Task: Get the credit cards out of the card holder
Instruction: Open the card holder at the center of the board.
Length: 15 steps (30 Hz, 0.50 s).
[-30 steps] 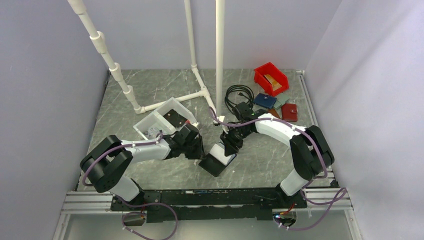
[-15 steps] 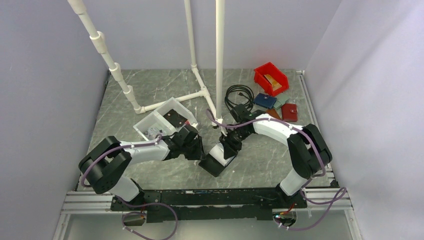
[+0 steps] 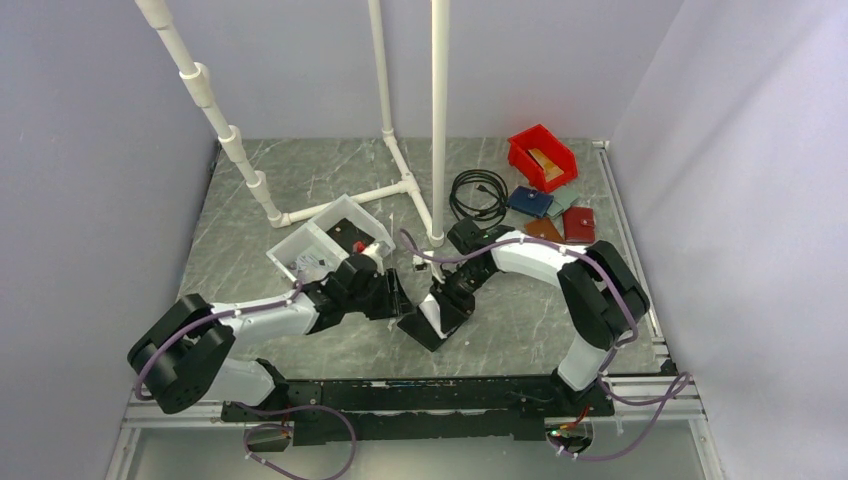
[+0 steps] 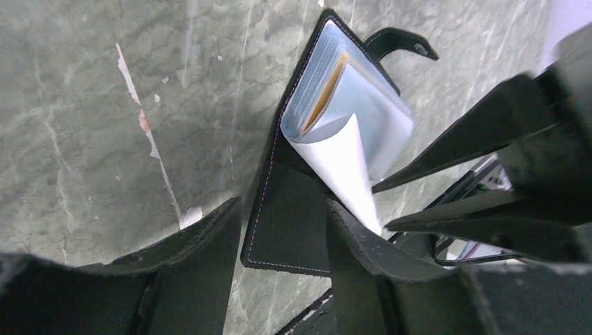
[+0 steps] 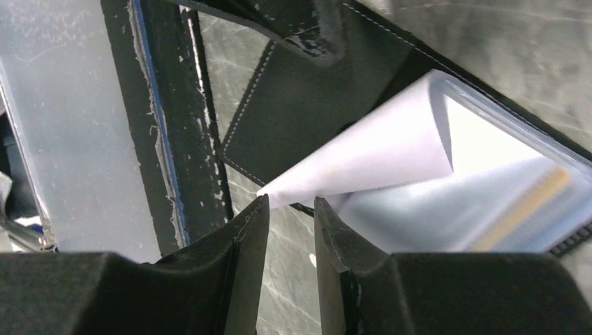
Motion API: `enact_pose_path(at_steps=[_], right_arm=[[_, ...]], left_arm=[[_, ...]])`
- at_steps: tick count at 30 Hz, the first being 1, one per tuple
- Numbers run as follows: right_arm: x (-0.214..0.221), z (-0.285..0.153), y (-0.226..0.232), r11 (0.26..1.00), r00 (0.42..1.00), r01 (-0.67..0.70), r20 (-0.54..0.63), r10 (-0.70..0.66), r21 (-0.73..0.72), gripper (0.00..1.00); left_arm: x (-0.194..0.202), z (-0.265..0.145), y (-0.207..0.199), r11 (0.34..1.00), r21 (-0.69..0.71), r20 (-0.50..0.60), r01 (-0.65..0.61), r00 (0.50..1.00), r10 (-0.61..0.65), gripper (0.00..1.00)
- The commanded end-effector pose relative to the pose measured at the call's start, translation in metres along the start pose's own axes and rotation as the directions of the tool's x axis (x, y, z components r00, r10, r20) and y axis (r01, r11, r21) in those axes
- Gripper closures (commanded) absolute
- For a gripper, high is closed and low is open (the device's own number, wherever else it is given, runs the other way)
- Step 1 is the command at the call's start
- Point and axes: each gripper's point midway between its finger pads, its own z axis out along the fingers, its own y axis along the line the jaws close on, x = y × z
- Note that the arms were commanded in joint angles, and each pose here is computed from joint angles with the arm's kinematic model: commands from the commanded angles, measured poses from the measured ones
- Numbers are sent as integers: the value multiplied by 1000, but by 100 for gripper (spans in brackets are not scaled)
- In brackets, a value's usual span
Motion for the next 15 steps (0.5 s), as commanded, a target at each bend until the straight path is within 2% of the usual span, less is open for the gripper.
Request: enact_pose_path(at_steps=[1, 5, 15], right_arm=[[-18, 5, 11, 996, 997, 69, 27, -68, -51, 68], [-21, 6, 15, 994, 996, 86, 34, -84, -64, 67], [-24, 5, 24, 988, 993, 112, 53, -106, -107, 66]], left_arm=[[-17, -10, -23, 988, 141, 79, 59, 994, -71, 46], [-20, -10, -27, 980, 182, 99, 80, 990, -99, 44], [-17, 8, -37, 961, 252, 60, 111, 990, -130, 46]])
